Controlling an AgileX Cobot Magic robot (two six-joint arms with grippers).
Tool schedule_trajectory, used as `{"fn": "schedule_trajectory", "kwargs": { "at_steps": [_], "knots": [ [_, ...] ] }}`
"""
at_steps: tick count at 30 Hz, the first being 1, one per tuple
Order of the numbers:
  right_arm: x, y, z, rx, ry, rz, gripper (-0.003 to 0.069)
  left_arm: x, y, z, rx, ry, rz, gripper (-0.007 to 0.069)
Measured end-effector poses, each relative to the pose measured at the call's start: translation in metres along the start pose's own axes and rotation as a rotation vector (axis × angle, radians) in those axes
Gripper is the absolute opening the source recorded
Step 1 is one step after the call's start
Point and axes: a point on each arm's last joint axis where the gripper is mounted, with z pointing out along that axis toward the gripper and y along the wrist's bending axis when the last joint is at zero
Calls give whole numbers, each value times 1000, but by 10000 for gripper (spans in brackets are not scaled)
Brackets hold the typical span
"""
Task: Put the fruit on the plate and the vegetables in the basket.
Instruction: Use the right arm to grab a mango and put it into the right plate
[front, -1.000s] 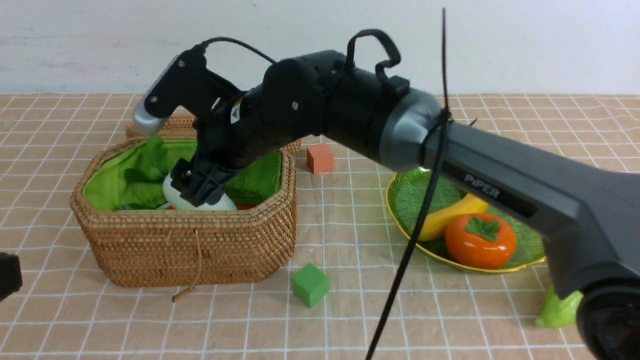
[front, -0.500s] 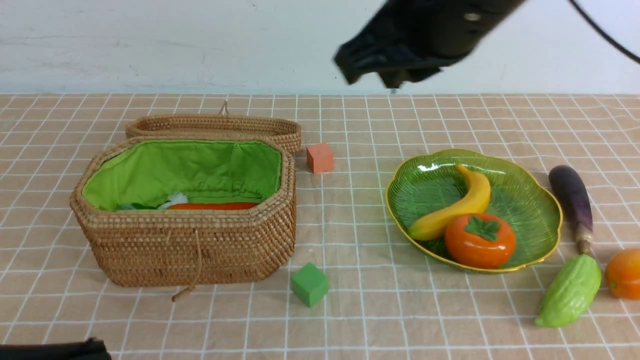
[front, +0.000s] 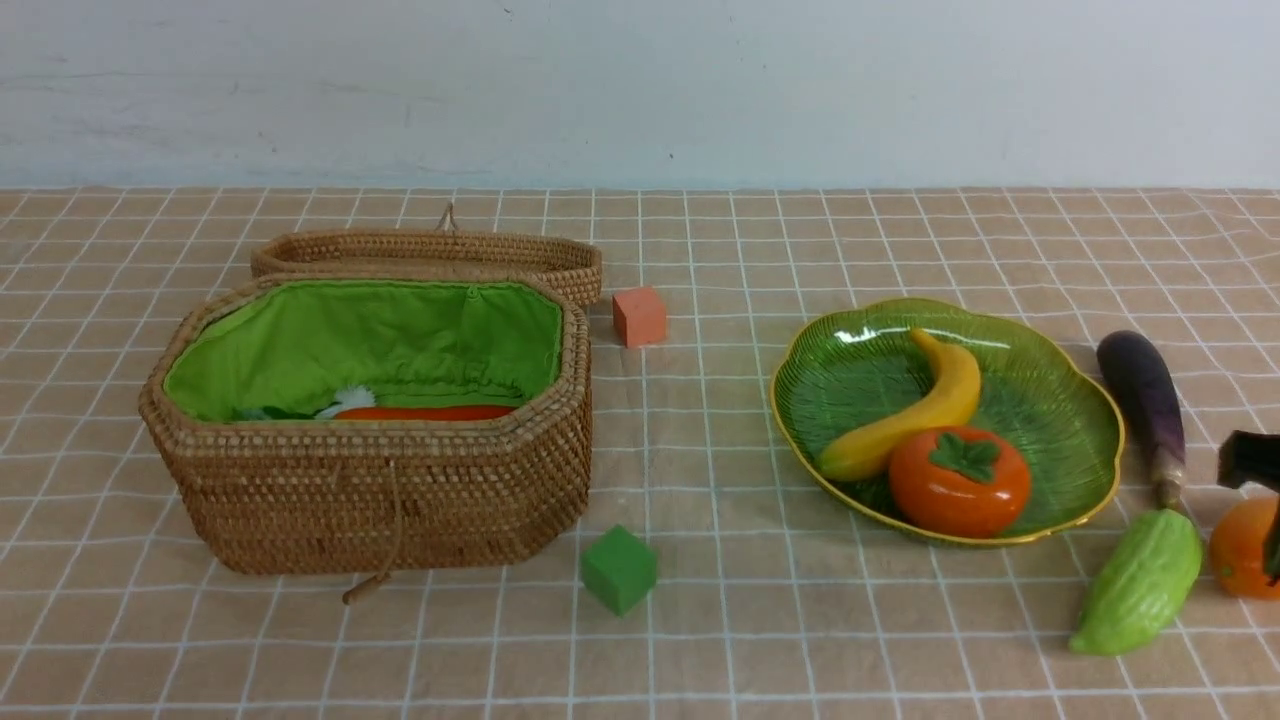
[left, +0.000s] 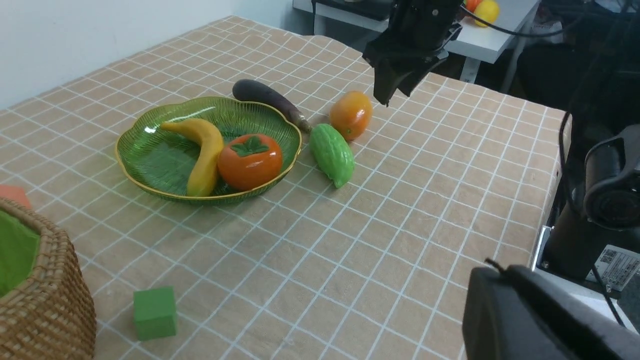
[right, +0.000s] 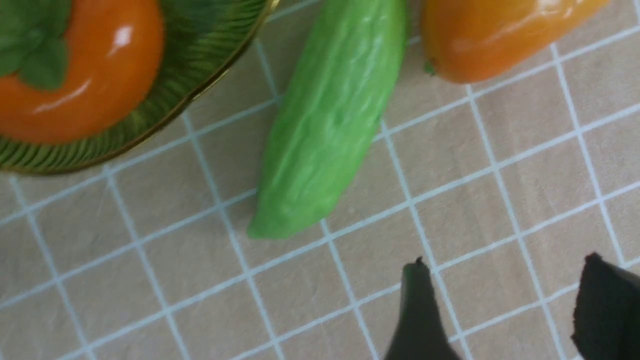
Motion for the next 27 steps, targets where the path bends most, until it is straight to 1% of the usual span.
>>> {"fn": "schedule_trajectory", "kwargs": {
  "at_steps": [2,5,7,10,13,16,18,22,27],
  "knots": [
    [-13,-20,9,12,-9,89,488,0,0,0,0,-1,0,-13],
    [-31,-45,22,13,-21,218,524,0,0,0,0,-2,-1,-13],
    [-44,-57,34,-4,-30,280,542,0,0,0,1,-2,-2,-13],
    [-64,-65,50,-56,-39,358,562,0,0,0,0,-2,-2,-13],
    [-85,-67,70,-96,-12,400,580,0,0,0,0,-2,-2,-13],
    [-99,-66,89,-106,33,406,592,0,0,0,0,-2,-2,-13],
    [-106,-66,102,-104,73,408,595,0,0,0,0,-2,-2,-13],
    [-112,-68,126,-63,167,428,599,0,0,0,0,-2,-2,-13],
    [-114,-68,137,-51,197,441,602,0,0,0,0,-3,-2,-13]
  ]
}}
